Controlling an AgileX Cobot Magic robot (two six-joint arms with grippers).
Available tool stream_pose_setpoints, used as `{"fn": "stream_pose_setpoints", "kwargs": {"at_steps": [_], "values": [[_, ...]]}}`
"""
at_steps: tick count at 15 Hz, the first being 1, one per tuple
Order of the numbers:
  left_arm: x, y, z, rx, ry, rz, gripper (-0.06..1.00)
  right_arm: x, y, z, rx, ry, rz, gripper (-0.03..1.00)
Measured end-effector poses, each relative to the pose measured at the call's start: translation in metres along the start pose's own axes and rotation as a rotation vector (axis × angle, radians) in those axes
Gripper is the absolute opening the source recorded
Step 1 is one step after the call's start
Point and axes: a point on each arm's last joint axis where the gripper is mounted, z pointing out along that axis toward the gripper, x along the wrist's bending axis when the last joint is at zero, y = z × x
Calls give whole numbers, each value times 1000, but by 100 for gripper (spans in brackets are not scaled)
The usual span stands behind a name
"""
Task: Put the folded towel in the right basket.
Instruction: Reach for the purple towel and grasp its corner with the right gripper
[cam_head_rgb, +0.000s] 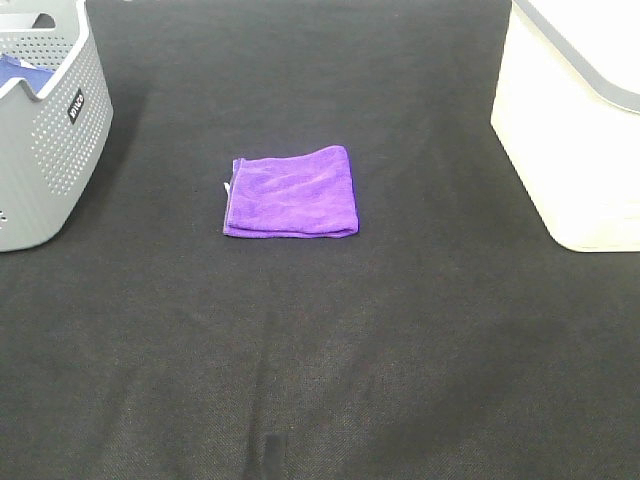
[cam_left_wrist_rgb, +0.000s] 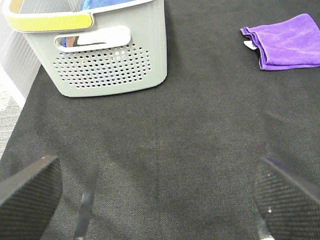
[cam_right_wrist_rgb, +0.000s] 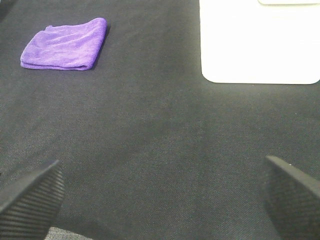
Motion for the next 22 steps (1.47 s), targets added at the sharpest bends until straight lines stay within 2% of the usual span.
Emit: {"fn": "stream_pose_setpoints", "kwargs": {"at_steps": [22], "values": [[0, 0, 0, 0, 0, 0, 97, 0, 0, 0, 0, 0, 0, 97]]}}
